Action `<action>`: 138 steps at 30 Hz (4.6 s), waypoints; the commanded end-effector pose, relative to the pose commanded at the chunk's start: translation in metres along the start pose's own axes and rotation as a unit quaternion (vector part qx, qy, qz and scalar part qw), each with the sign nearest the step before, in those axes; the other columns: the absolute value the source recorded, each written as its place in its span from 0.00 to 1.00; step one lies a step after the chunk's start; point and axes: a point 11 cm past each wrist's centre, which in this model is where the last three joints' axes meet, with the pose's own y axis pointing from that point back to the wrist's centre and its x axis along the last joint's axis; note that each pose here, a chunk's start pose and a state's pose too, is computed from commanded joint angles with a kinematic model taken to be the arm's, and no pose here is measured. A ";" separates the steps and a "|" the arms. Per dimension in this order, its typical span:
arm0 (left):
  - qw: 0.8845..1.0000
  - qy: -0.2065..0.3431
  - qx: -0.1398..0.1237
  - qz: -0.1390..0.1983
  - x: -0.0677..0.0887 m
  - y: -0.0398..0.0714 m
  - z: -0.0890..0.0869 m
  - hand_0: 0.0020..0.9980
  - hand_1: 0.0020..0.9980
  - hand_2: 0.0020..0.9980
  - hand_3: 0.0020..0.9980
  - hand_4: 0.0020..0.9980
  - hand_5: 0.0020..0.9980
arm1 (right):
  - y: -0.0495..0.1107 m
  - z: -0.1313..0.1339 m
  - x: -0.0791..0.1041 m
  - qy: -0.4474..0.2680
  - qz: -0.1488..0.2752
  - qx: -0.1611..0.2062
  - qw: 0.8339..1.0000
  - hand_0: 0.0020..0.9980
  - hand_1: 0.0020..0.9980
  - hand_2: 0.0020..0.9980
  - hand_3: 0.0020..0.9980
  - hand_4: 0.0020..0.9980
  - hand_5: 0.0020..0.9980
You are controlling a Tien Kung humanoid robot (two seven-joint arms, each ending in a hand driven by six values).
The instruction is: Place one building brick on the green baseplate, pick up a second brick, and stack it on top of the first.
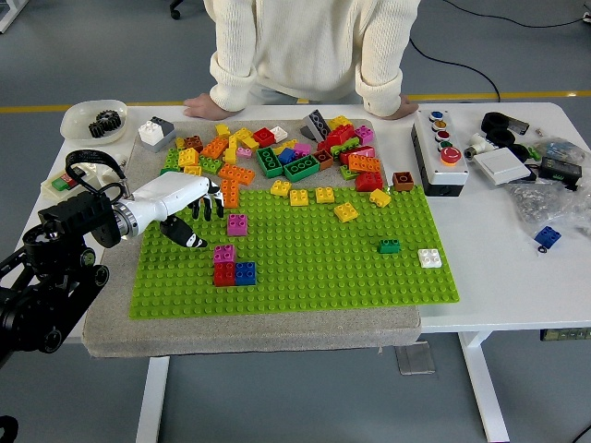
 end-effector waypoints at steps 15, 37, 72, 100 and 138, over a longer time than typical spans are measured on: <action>1.000 0.002 -0.005 -0.005 -0.004 0.000 0.002 0.41 0.38 0.44 0.50 0.99 0.00 | 0.000 0.000 0.001 -0.001 0.001 0.000 1.000 0.74 0.64 0.71 0.60 0.83 0.41; 1.000 0.004 -0.009 -0.012 -0.004 -0.002 0.007 0.41 0.38 0.44 0.49 0.99 0.00 | 0.000 0.000 0.001 -0.002 0.001 0.000 1.000 0.74 0.64 0.71 0.60 0.83 0.41; 1.000 0.003 -0.018 -0.018 -0.004 -0.002 0.013 0.42 0.38 0.44 0.50 0.99 0.00 | 0.000 0.000 -0.001 0.000 -0.001 0.000 1.000 0.74 0.64 0.71 0.59 0.83 0.41; 0.999 0.002 -0.024 -0.024 -0.004 -0.002 0.018 0.42 0.38 0.44 0.50 1.00 0.00 | 0.000 0.000 0.000 -0.001 0.000 0.000 1.000 0.74 0.64 0.72 0.59 0.83 0.41; 0.998 0.016 0.000 -0.058 0.004 0.030 0.003 0.70 0.61 0.63 0.57 1.00 0.36 | 0.000 0.002 -0.001 0.001 -0.001 -0.002 1.000 0.74 0.64 0.72 0.59 0.83 0.42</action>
